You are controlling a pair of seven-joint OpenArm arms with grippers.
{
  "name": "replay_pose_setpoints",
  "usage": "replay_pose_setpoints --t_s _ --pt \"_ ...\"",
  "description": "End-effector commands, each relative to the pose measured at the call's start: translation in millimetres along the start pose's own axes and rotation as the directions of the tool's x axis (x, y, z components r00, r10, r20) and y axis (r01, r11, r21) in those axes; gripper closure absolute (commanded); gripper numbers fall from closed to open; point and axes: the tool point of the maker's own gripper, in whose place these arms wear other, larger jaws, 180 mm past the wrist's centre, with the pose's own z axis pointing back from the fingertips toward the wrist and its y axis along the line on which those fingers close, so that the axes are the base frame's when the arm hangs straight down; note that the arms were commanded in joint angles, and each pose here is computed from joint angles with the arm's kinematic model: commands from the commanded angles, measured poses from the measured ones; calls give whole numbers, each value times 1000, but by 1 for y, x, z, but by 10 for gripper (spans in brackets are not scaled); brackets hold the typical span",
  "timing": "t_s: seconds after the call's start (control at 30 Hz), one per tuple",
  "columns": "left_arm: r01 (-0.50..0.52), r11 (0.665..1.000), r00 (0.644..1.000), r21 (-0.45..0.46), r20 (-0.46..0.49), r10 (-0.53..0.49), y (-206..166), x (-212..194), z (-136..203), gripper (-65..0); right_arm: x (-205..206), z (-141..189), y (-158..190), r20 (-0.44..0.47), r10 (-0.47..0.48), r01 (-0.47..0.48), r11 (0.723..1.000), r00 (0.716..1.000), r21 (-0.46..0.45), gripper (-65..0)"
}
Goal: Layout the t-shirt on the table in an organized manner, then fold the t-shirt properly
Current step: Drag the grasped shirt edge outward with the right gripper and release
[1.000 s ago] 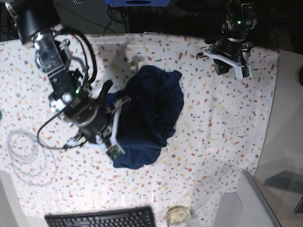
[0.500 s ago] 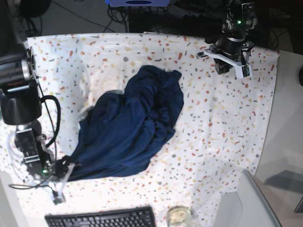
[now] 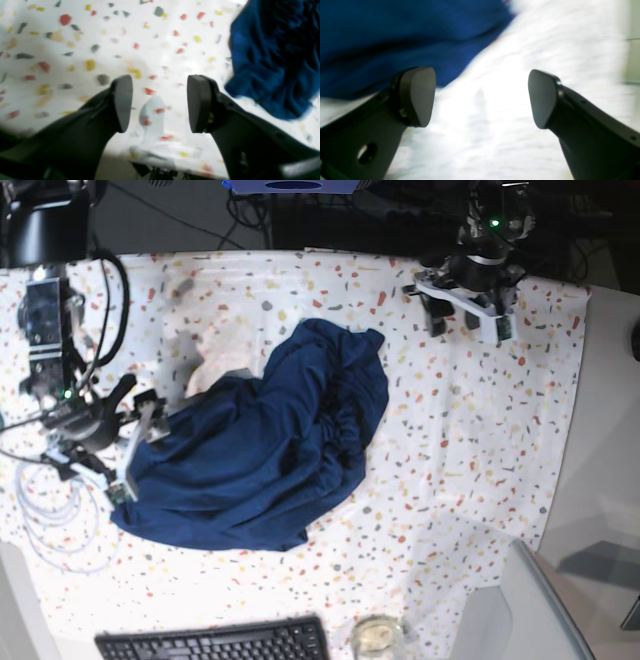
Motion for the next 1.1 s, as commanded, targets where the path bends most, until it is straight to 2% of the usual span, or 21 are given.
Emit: replay_pose_setpoints --t_s 0.0,0.1,0.17,0.27,0.33,0.47,0.6,0.67,0.7,0.77,0.8,0.83,0.87,0.93,1.07 --pt "0 999 999 -35 42 2 -14 12 -1 -359 21 5 -5 78 -31 33 999 996 -15 -536" --pt "10 996 999 -87 50 -5 -35 18 -7 -410 -1 -7 22 24 -135 134 990 991 42 -536" --pt "15 993 998 -116 64 -8 -48 24 -10 -425 -15 -16 32 -22 -170 171 983 985 62 -536" --pt "27 989 996 -142 82 -16 -60 32 -14 -421 -22 -24 31 -55 -192 195 979 980 65 -536" --pt "30 989 996 -145 83 -18 -61 33 -16 -421 -31 -25 22 -71 -240 244 969 968 45 -536" --pt "23 991 999 -133 39 -18 -58 21 -33 -421 -30 -36 21 -82 -321 326 944 944 55 -536" --pt "31 986 999 -164 -2 -32 -73 7 -46 -421 -27 -54 29 -129 -331 343 935 935 88 -522" --pt "42 981 999 -188 -7 -44 -82 5 -46 -421 -27 -59 32 -143 -317 333 936 938 112 -419" --pt "45 981 999 -191 -5 -47 -83 5 -45 -421 -26 -59 36 -144 -290 310 940 946 142 -315" --pt "44 982 999 -186 6 -44 -81 9 -42 -421 -29 -57 36 -145 -236 259 949 961 177 -54" --pt "50 983 999 -177 2 -51 -74 6 -38 -420 -36 -53 29 -150 -213 238 956 965 172 0" --pt "63 984 998 -168 5 -63 -68 6 -35 -420 -48 -49 23 -169 -201 228 961 965 155 0" --pt "80 984 997 -162 5 -80 -61 6 -31 -420 -56 -43 14 -177 -188 213 968 966 133 -29" --pt "120 981 993 -151 4 -121 -48 4 -22 -420 -70 -28 1 -181 -158 176 980 971 92 0" --pt "187 973 982 -138 -8 -190 -28 -2 -6 -420 -89 1 -21 -176 -91 96 995 980 23 0"
